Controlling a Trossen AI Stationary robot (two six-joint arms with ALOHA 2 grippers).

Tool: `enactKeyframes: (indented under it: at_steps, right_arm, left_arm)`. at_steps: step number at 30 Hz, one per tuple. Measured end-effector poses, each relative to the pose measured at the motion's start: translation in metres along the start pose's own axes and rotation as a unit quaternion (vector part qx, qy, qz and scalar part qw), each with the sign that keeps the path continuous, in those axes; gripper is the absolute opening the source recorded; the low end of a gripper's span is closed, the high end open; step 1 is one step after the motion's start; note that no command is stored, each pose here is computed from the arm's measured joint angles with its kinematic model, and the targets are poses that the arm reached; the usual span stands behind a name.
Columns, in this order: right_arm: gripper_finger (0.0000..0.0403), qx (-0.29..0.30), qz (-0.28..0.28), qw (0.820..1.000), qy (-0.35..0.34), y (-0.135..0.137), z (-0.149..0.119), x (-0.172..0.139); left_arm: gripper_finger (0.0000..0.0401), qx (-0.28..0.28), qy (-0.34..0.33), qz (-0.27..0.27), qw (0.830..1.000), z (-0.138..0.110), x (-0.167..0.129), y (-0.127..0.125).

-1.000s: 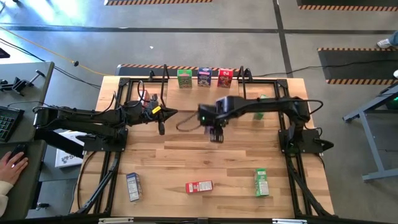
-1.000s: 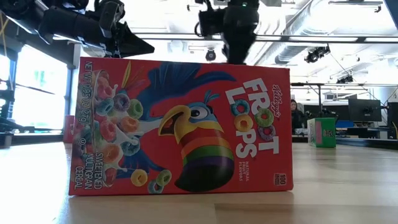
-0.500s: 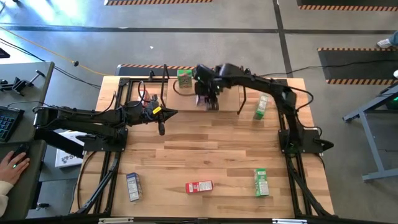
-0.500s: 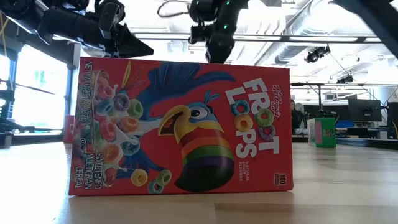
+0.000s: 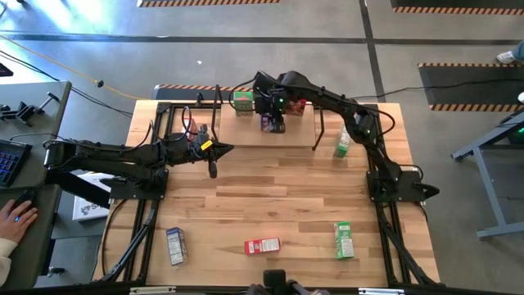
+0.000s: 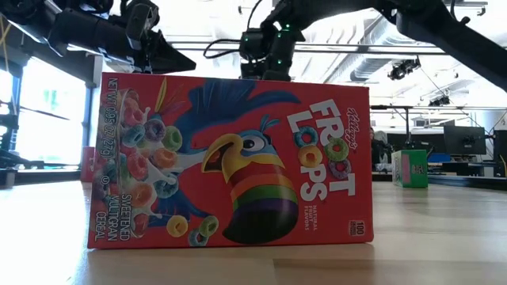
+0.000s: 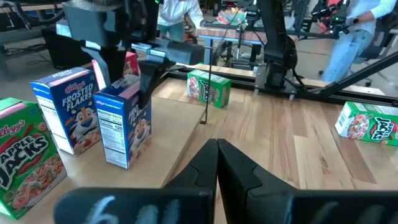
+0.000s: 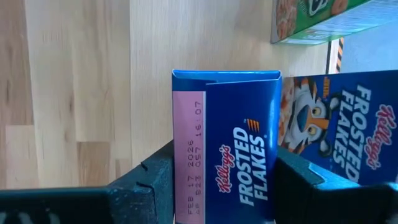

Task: Stack cereal on shelf
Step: Put the right blue cereal box on the shelf aligned with the blue cereal box

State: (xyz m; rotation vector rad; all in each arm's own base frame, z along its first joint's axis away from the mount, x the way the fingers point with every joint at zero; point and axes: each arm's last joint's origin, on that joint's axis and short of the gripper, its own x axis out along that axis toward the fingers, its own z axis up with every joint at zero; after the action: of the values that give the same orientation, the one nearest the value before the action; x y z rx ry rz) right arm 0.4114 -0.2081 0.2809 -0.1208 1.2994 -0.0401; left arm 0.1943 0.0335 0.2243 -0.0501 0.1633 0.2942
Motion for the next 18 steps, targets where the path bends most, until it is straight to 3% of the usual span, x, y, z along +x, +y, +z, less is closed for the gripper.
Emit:
enactKeyframes:
  at_steps: [6, 18]
  right_arm:
    - [0.0182, -0.005, -0.022, 1.0, -0.013, 0.0024, 0.0063, 0.0007]
    - [0.0231, -0.005, -0.038, 0.999, -0.007, 0.0061, 0.0088, 0.0009]
  left_arm:
    - [0.0, 0.0, 0.0, 0.0, 1.0, -0.0001, 0.0, 0.0]
    - [0.0, -0.001, 0.002, 0.0, 1.0, -0.0003, 0.0, -0.0001]
